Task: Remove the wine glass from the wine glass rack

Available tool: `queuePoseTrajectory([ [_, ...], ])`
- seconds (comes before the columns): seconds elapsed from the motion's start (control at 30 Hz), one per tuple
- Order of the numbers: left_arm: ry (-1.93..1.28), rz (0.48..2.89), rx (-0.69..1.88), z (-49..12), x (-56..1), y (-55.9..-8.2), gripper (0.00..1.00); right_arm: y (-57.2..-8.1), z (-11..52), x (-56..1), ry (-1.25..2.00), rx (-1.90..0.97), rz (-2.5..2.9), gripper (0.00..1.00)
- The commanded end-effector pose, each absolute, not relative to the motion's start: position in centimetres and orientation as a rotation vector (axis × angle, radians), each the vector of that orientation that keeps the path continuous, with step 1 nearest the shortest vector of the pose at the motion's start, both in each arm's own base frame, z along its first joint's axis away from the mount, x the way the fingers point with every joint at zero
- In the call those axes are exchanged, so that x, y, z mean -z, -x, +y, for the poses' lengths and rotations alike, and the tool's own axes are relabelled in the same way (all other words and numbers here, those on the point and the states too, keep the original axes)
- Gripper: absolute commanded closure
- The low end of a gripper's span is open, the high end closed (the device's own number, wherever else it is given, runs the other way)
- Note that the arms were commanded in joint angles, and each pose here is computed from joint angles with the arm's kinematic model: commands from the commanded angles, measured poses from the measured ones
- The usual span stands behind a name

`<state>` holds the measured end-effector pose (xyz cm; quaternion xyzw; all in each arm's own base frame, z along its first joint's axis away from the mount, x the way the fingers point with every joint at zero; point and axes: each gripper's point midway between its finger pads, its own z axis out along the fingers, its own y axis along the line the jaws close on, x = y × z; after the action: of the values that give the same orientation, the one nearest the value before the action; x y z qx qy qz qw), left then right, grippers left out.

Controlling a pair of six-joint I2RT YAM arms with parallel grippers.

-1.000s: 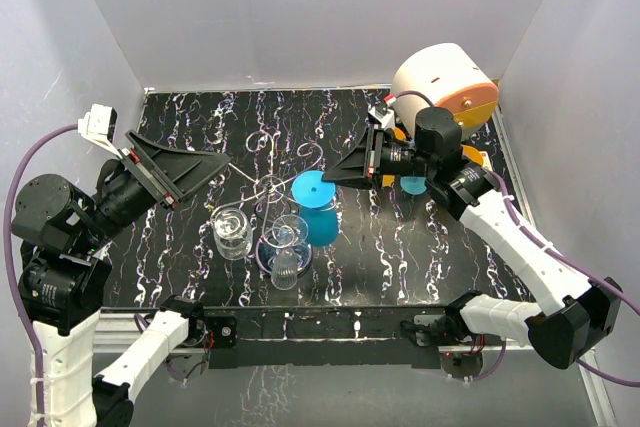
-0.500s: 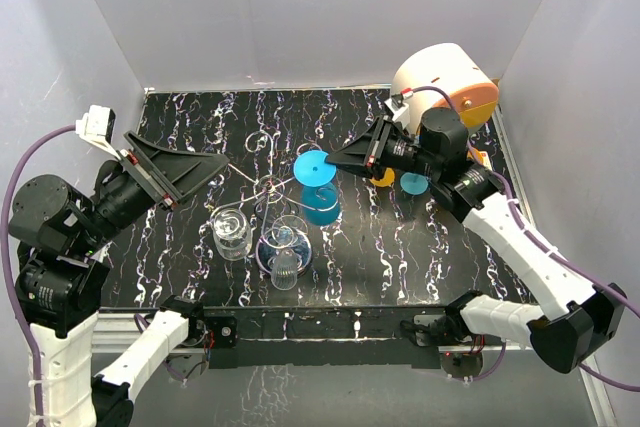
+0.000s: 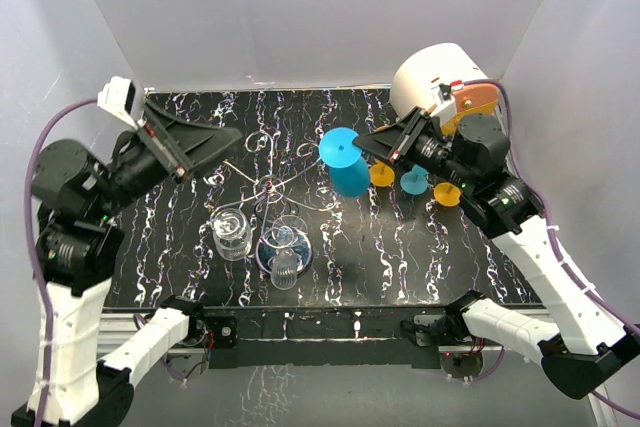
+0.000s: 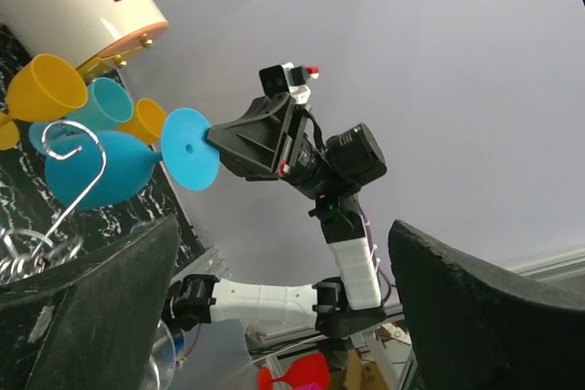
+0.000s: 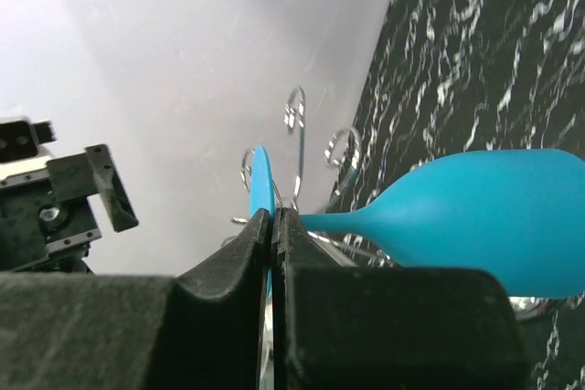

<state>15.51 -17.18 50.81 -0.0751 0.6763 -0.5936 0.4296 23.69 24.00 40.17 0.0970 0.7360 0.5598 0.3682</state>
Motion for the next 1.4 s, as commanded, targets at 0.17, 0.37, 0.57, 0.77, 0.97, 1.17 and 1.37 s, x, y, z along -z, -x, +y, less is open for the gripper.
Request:
queuePoseTrajectory([
  [0.17, 0.063, 1.641, 1.705, -20.6, -54.3, -19.9, 0.10, -23.8, 21.4, -52.9, -0.148, -1.405, 1.439, 1.00],
  [0.37, 0.059, 1.613, 1.735, -21.2, -55.2, -21.7, 0.11, -23.3, 22.0, -56.6, -0.082, -1.474, 1.335, 1.00],
  [0.57, 0.024, 1.615, 1.755, -22.8, -55.3, -22.3, 0.12, -23.4, 22.5, -57.6, -0.062, -1.510, 1.306, 1.00],
  [0.77, -0.008, 1.640, 1.772, -25.5, -54.4, -22.5, 0.12, -23.8, 23.2, -57.4, -0.055, -1.546, 1.314, 1.00],
  [0.97, -0.061, 1.653, 1.785, -28.4, -54.0, -22.2, 0.17, -23.6, 23.3, -57.1, -0.052, -1.555, 1.327, 1.00],
  [1.17, -0.085, 1.662, 1.817, -30.5, -53.3, -21.7, 0.33, -23.6, 23.2, -56.4, -0.065, -1.543, 1.346, 1.00],
  [1.37, -0.071, 1.649, 1.815, -30.8, -53.2, -21.4, 0.55, -23.3, 22.9, -56.0, -0.070, -1.532, 1.355, 1.00],
])
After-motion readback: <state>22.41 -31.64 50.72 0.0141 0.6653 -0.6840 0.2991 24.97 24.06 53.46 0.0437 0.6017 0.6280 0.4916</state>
